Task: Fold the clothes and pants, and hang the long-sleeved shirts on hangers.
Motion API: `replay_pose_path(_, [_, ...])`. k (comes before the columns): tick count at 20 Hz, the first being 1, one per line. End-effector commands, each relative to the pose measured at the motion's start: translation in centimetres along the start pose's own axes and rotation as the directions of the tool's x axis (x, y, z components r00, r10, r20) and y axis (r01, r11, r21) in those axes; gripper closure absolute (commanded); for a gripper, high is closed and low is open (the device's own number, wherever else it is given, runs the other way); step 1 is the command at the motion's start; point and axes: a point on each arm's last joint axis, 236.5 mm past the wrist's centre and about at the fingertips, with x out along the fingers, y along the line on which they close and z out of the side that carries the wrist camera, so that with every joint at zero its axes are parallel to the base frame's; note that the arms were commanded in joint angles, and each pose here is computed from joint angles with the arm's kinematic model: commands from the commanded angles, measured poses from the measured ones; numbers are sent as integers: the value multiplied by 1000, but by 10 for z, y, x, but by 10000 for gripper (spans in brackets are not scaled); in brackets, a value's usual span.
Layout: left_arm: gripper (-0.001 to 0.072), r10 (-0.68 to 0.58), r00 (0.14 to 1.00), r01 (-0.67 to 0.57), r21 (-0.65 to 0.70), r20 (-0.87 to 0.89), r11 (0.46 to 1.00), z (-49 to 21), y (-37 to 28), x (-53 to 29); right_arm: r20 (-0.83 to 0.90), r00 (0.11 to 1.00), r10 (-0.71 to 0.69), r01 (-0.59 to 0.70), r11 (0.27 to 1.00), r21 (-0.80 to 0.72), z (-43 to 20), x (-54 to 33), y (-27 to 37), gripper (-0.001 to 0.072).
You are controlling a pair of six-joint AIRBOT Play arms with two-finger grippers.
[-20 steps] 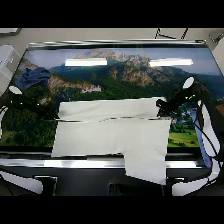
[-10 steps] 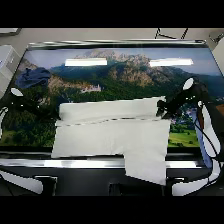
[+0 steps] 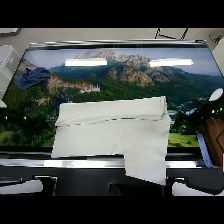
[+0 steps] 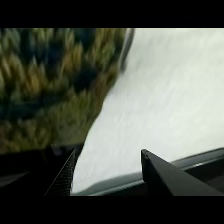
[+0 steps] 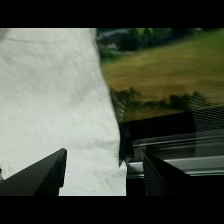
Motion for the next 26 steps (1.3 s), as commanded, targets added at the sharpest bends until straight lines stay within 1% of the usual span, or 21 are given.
replay_pose_path(1, [266,-3,1000,3,-12,-12,1000,-60,20,36,-38,999,-6,5,1000,-10,-40,30,-19,152])
replay_pose_path(3, [266,-23,999,22,-46,-26,999,-80,27,48,-61,998,-6,4,1000,-24,-48,35,-20,152])
replay_pose_path(5, [266,-37,998,34,-43,-55,998,-91,29,59,-64,998,11,-13,1000,-27,-49,34,-16,153])
replay_pose_path(8, [266,-30,998,28,-46,-55,999,-94,32,69,-58,998,39,-40,999,-25,-48,34,-9,153])
replay_pose_path(11, [267,-23,998,21,-32,-60,999,-96,31,75,-56,998,38,-40,999,-26,-47,34,-9,153])
replay_pose_path(12, [283,-25,998,23,-32,-63,999,-97,30,77,-55,998,38,-40,999,-28,-47,34,-9,153])
replay_pose_path(13, [367,-35,997,33,-36,-62,999,-97,28,79,-54,998,38,-40,999,-28,-47,34,-9,153])
replay_pose_path(14, [435,-52,997,49,-43,-57,998,-96,24,80,-54,998,38,-40,999,-28,-47,34,-9,153])
replay_pose_path(16, [508,-61,997,59,-47,-54,997,-96,22,80,-54,998,38,-40,999,-28,-47,34,-9,153])
replay_pose_path(17, [625,-64,996,61,-47,-54,997,-96,21,80,-57,998,38,-40,999,-28,-47,34,-9,154])
replay_pose_path(18, [689,-71,996,68,-48,-61,997,-98,20,79,-66,997,37,-39,999,-28,-50,35,-10,153])
replay_pose_path(22, [688,-76,995,72,-47,-71,996,-100,19,79,-181,983,27,-33,999,-30,-83,69,-21,141])
replay_pose_path(24, [688,-75,995,72,-47,-70,996,-100,19,79,-220,974,53,-60,998,-23,-99,91,-20,132])
replay_pose_path(25, [688,-75,995,72,-48,-69,996,-99,19,79,-225,972,73,-80,997,-19,-103,99,-18,111])
replay_pose_path(26, [688,-76,995,73,-47,-69,996,-100,18,79,-232,968,99,-105,994,-12,-107,106,-13,108])
